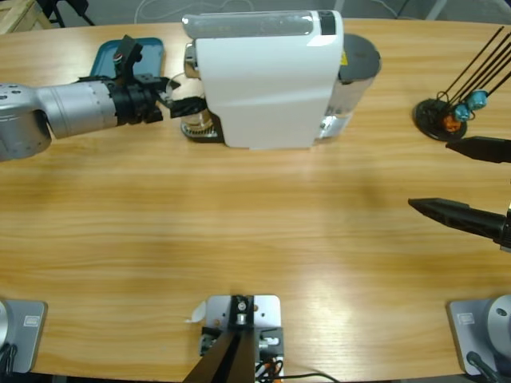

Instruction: Pour coffee

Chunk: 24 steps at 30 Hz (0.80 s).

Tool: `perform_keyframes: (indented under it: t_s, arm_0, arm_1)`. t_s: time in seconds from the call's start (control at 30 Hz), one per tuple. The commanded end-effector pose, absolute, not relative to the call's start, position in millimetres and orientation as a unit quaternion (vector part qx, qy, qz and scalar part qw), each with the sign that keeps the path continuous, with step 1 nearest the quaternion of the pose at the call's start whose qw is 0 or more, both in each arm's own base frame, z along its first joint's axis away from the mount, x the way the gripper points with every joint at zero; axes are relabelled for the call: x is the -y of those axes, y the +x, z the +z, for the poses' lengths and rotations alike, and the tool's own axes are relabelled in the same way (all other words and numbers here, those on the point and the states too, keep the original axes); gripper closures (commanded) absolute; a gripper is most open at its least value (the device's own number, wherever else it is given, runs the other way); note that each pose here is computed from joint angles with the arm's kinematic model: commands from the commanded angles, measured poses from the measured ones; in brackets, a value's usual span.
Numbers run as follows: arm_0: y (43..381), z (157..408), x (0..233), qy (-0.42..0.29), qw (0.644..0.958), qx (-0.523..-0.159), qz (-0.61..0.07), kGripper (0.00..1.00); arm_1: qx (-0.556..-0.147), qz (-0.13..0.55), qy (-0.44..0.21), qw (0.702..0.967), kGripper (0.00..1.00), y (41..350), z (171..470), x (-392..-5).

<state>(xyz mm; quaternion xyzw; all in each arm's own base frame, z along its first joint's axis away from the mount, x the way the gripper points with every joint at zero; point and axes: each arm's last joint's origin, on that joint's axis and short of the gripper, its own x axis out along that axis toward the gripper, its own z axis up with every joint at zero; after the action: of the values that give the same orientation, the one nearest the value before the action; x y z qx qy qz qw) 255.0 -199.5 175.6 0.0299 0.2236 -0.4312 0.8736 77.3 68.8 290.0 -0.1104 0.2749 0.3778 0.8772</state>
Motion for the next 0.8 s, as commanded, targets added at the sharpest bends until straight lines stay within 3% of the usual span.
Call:
perform_keyframes:
  t_s: [0.03,0.17,0.23,0.47,0.53,0.6,0.8]
  arm_0:
    - [264.2,155.7,204.5,0.026,0.865,-0.247,-0.437,0.232]
    - [264.2,153.7,204.7,0.025,0.861,-0.25,-0.441,0.459]
    - [264.1,153.4,203.9,0.022,0.859,-0.252,-0.446,0.515]
    - [258.9,156.9,200.6,0.02,0.856,-0.251,-0.452,0.509]
    - [255.6,158.5,195.9,0.02,0.857,-0.252,-0.449,0.469]
    - [253.8,159.4,183.7,0.021,0.866,-0.255,-0.429,0.418]
    - [242.4,172.8,145.1,0.028,0.908,-0.242,-0.342,0.418]
  arm_1:
    - [-0.287,0.388,-0.119,0.868,0.0,73.0,281.8,-67.4]
    - [-0.287,0.388,-0.12,0.867,0.0,73.2,281.7,-67.6]
    - [-0.288,0.388,-0.12,0.867,0.0,73.6,281.4,-67.9]
    - [-0.29,0.387,-0.121,0.867,0.0,74.1,281.0,-68.2]
    - [-0.29,0.387,-0.121,0.867,0.0,74.1,281.0,-68.2]
    - [-0.29,0.387,-0.121,0.867,0.0,74.2,281.0,-68.2]
    - [-0.29,0.387,-0.121,0.867,0.0,74.2,281.1,-68.2]
